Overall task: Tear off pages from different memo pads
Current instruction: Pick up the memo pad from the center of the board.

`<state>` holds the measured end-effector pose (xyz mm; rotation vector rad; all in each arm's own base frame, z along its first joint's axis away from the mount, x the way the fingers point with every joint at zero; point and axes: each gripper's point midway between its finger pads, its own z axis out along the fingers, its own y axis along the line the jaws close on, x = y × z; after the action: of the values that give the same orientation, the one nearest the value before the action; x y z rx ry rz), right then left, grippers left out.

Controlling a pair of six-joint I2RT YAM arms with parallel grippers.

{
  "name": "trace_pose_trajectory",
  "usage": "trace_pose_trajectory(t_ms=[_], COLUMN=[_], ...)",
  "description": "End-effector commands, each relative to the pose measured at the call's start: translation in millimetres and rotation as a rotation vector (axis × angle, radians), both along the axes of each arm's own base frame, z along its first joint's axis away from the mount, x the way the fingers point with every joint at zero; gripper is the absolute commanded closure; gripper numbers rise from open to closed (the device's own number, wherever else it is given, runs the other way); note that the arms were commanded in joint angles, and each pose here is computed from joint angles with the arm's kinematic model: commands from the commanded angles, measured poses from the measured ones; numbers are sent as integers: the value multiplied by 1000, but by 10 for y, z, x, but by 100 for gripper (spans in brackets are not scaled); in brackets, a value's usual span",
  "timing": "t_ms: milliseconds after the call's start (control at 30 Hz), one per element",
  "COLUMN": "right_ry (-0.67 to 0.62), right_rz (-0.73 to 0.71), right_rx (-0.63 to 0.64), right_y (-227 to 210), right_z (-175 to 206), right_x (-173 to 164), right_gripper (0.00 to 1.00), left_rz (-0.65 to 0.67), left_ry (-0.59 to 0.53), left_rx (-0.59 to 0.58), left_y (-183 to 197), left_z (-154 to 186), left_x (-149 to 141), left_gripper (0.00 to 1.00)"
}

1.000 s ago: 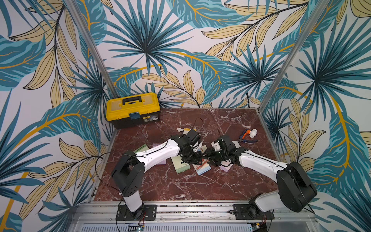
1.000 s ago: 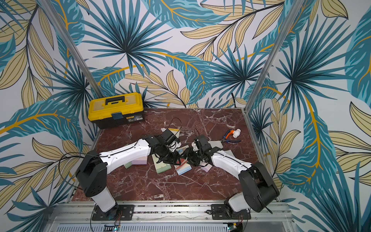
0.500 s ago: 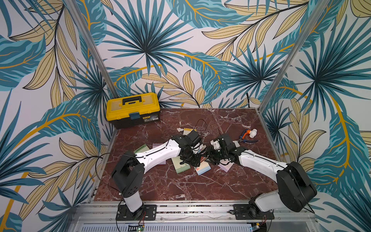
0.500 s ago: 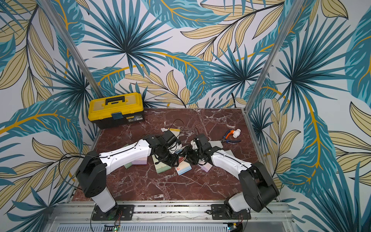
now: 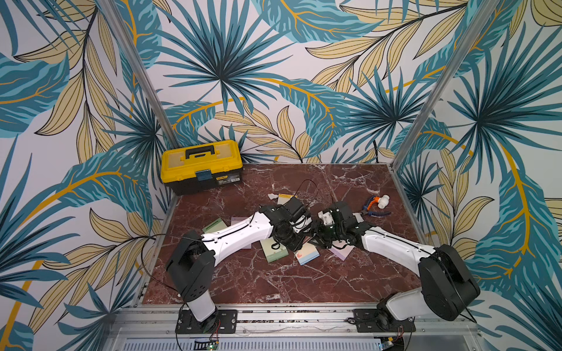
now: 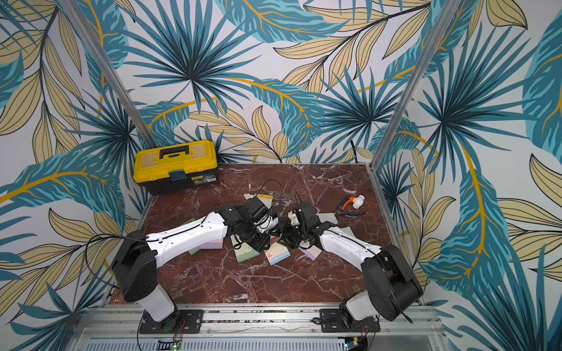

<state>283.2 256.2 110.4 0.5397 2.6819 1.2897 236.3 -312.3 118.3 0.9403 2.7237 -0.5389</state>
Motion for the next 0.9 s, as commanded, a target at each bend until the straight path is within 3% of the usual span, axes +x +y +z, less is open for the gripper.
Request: trace_pose_trajectory(t_ms=[0,667,867], right_ry=[-17,-15,-8], right_rz=[13,10,-1], right_rx=[32,53,27], right_y=[63,77,40], right_z=[70,27,-17], right_x=[13,-5,-11], right_gripper=[44,44,44], left_rz=[-9,24,8], left_ry=[-18,-35,-24], left_rx=[16,61,50], left_y=[13,72,49], left_z=[-11,-60,-65], left_x=[28,92,63], left_gripper=[66,78,93])
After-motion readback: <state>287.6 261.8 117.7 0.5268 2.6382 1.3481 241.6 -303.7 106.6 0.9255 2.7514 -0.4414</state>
